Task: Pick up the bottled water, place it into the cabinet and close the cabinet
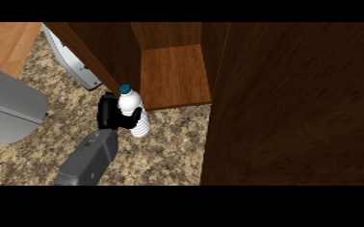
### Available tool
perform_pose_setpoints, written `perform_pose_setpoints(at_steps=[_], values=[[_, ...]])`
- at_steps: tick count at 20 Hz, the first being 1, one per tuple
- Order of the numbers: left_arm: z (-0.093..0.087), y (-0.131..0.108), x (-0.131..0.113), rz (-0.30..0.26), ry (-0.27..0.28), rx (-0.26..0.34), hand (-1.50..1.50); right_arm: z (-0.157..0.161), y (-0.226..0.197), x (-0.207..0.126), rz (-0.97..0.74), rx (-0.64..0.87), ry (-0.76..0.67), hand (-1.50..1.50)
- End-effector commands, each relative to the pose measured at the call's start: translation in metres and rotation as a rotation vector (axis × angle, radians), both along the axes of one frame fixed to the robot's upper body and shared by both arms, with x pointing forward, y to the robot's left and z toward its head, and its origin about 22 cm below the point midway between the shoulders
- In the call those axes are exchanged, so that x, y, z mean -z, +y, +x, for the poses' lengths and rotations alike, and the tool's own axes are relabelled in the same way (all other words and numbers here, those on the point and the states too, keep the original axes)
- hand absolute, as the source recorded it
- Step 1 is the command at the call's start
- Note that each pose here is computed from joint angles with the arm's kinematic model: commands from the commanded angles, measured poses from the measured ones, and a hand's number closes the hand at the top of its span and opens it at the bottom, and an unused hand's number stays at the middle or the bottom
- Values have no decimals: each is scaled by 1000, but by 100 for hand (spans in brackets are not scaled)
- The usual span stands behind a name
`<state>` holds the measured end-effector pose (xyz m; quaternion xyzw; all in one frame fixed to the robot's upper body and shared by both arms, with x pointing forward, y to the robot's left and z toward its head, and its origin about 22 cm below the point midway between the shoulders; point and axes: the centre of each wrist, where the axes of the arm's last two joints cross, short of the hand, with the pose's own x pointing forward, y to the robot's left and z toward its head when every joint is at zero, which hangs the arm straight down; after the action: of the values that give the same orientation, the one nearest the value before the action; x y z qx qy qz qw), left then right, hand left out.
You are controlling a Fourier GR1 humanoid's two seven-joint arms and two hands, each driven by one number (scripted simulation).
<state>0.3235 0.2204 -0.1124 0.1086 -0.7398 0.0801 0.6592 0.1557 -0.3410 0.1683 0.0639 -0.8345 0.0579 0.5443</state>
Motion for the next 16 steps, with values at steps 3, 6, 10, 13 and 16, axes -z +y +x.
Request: perform_pose_setpoints(at_steps=[3,6,10,13,16], values=[[59,-79,-65,-148,-44,79,150,3,-5,3,2,-19,2,-150],[59,-78,-66,-182,-53,52,150,3,-8,-1,2,-17,-9,-150],[62,-81,-69,-137,-57,43,150,7,-11,0,0,-29,-8,-150],[63,-77,-69,-121,-52,39,150,6,-13,-2,-2,-22,-3,-150],[65,-67,-70,-131,-58,13,-150,8,-10,-3,15,-44,-29,-150]])
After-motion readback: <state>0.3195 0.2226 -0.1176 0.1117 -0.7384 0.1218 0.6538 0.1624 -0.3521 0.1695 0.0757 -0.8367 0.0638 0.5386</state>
